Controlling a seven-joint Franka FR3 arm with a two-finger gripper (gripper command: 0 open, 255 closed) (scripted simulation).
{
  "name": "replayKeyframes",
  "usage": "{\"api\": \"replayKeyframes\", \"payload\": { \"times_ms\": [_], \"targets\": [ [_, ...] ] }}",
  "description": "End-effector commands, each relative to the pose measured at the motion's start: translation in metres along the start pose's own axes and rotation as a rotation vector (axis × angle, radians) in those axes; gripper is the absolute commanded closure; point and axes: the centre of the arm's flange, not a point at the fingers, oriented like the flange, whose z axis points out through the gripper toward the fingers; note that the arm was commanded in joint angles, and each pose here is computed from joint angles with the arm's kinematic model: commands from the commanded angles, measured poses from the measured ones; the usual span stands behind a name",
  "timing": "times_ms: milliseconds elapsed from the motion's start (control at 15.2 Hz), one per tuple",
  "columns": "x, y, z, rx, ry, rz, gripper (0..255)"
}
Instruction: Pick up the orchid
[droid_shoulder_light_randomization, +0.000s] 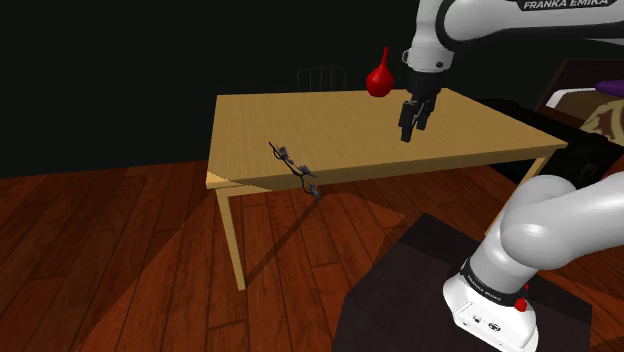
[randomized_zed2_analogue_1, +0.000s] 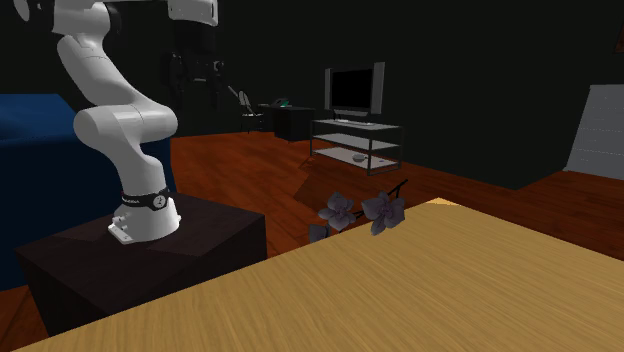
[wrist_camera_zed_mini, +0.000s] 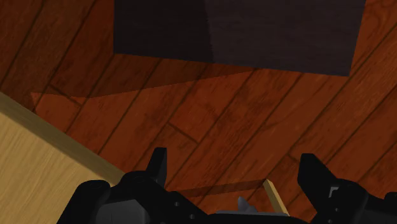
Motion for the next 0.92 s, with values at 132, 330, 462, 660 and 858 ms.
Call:
{"api": "replayKeyframes", "payload": {
  "times_ms": [132,330,462,660,858],
  "targets": [
    [0.024,-0.014,0.009,-0.03,-0.007,0.002,0],
    [0.06,-0.035,0.023,-0.074,-0.017,0.005,0],
    [0.084,-0.049,0.033,-0.103,-0.024,0.007,0],
    [0.12,-0.069,0.049,-0.148,-0.034,0.01,0],
    [0.156,-0.087,0.066,-0.192,-0.045,0.013,0]
  ]
}}
